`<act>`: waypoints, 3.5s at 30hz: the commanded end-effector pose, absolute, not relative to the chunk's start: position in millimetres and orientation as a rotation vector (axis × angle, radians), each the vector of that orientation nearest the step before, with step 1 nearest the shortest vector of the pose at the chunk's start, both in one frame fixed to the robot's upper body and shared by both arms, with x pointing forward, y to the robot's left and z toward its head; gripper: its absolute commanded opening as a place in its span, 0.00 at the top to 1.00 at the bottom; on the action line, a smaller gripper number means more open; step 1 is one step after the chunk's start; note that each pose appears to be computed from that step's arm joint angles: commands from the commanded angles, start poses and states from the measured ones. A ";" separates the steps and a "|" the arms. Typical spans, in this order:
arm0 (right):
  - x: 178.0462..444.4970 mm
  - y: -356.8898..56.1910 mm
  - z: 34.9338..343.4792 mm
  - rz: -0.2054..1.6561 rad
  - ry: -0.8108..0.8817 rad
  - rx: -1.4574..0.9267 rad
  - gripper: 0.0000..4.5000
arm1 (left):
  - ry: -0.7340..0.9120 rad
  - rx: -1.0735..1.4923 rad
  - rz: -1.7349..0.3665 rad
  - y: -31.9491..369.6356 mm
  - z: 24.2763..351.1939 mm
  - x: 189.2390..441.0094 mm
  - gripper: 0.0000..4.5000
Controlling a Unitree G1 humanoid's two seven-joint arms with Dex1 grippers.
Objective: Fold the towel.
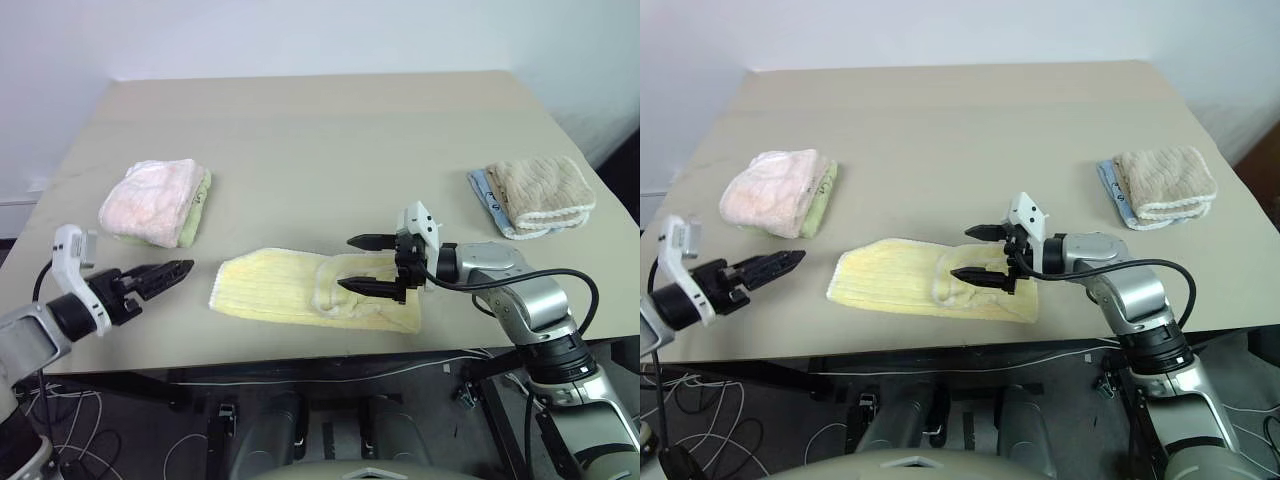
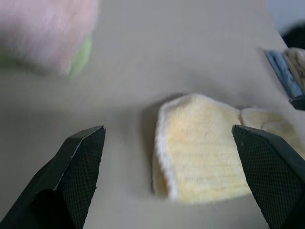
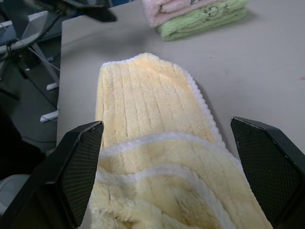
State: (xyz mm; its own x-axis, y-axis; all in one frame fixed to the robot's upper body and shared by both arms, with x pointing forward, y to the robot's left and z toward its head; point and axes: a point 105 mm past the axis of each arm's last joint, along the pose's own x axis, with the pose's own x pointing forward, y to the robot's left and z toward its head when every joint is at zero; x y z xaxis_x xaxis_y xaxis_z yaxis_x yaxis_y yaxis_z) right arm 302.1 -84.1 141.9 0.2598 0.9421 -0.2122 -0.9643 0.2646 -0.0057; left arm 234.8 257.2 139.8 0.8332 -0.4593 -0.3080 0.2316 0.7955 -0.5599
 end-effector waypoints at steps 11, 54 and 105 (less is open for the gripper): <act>304.5 -77.6 146.0 1.288 0.124 -0.190 0.01 | 0.543 -0.791 -0.292 234.2 113.8 223.4 0.01; 305.3 -92.7 146.9 1.174 0.093 -0.213 0.00 | 0.432 -0.928 -0.398 245.8 150.9 279.3 0.99; 304.1 -190.6 151.0 0.713 0.113 -0.296 0.00 | 0.842 -0.098 -1.631 -10.8 134.1 265.4 0.99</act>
